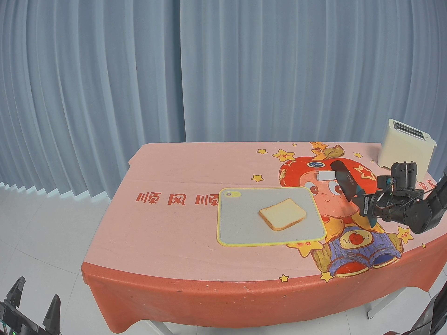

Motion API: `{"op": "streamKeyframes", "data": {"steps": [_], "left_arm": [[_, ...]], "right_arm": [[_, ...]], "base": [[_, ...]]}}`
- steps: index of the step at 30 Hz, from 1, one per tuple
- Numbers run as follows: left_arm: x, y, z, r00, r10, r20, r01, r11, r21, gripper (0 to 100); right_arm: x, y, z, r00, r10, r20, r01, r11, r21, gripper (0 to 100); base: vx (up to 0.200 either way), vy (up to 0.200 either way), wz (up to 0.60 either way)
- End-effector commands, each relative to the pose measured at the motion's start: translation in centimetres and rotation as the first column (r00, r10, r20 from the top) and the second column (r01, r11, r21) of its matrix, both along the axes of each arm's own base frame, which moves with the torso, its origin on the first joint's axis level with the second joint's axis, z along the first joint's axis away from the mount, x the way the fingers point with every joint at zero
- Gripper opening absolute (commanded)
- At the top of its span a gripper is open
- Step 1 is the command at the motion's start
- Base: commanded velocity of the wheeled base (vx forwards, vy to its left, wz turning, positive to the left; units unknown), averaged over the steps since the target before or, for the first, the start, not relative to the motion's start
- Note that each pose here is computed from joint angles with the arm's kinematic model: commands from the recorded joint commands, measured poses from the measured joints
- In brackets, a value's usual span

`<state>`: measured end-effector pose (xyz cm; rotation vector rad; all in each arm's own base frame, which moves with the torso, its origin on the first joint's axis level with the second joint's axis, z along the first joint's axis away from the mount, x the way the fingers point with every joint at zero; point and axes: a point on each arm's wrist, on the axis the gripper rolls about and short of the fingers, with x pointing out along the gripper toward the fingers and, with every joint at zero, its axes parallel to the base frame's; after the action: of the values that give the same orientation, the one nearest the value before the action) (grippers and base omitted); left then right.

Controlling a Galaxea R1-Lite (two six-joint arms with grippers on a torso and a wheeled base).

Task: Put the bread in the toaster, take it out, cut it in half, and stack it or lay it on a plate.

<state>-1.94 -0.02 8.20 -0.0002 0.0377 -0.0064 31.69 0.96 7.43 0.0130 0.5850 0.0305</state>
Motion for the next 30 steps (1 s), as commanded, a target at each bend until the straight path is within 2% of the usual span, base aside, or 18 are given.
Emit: {"op": "streamKeyframes", "data": {"steps": [1,21,30], "left_arm": [[0.1,0.0,-0.5,1.000,0.000,-0.018,0.000,1.000,0.000,100],[0.1,0.0,-0.5,1.000,0.000,-0.018,0.000,1.000,0.000,100],[0.1,0.0,-0.5,1.000,0.000,-0.018,0.000,1.000,0.000,100]], "right_arm": [[0.0,0.0,0.0,1.000,0.001,-0.001,-0.001,1.000,0.000,0],[0.1,1.1,0.9,0.999,0.028,0.035,-0.029,1.000,0.005,0],[-0.4,0.7,2.7,0.996,0.019,0.092,-0.020,1.000,0.008,0]], "base": [[0.000,0.000,0.00],[0.000,0.000,0.00],[0.000,0.000,0.00]]}}
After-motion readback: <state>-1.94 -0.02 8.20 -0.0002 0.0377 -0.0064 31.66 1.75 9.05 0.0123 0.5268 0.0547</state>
